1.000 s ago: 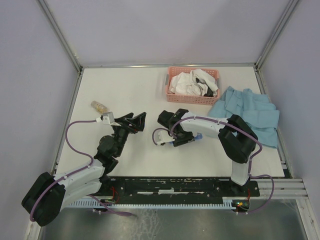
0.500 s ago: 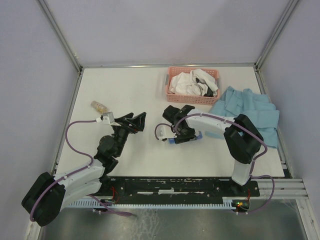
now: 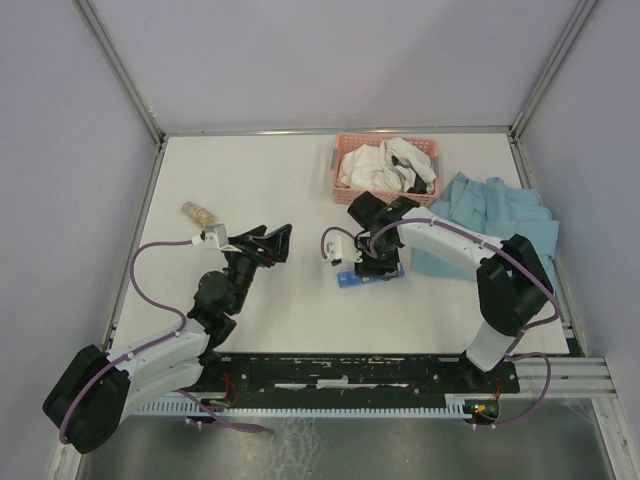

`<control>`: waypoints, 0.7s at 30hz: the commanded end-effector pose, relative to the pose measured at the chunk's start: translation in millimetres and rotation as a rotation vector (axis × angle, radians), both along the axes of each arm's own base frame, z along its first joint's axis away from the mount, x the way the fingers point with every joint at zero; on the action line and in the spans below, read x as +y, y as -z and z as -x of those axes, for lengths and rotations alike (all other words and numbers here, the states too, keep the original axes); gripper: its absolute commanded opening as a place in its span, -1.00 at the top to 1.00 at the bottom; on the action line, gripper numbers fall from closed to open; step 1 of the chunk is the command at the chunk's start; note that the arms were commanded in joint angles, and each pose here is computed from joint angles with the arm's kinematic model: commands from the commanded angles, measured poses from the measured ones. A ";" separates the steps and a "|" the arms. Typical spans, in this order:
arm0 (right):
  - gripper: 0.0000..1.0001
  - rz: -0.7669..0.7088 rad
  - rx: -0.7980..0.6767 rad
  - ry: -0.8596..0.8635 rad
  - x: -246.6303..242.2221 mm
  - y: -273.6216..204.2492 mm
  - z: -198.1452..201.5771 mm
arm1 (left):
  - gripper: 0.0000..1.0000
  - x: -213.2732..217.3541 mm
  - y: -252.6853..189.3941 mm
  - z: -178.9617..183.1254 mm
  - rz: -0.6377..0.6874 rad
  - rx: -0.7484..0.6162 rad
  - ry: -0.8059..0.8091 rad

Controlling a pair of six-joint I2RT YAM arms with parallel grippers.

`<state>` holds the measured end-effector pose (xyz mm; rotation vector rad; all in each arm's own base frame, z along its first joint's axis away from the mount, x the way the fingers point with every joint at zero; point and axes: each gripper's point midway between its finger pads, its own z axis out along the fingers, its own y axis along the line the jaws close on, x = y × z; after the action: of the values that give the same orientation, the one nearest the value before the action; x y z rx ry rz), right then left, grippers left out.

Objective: Sort the pills into containers

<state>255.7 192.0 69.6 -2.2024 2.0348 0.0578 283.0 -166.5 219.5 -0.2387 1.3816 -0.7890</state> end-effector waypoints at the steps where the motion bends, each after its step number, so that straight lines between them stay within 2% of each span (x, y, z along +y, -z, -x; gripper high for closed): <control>1: 0.99 -0.204 0.034 -0.011 14.8 -22.0 7.4 | -0.99 2.9 -19.0 -0.1 0.016 -0.049 -0.016; 5: 0.99 -0.382 0.040 0.018 21.0 -39.4 7.6 | -0.99 -5.5 -20.6 -3.0 -0.033 0.025 0.014; 12: 0.98 -0.807 0.099 0.049 56.3 -100.2 25.6 | -0.99 6.0 -20.0 2.5 -0.145 0.224 0.002; 18: 0.96 -1.161 0.288 0.063 78.6 -162.1 49.2 | -0.99 29.5 -3.3 -0.5 -0.197 0.377 -0.043; 21: 0.97 -1.287 0.303 0.058 83.3 -178.8 56.1 | -0.98 39.3 15.0 -8.5 -0.201 0.479 -0.035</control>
<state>218.8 256.5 192.5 -1.4361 1.6386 1.0554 291.3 -137.1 235.2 -0.2642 1.7081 -0.5937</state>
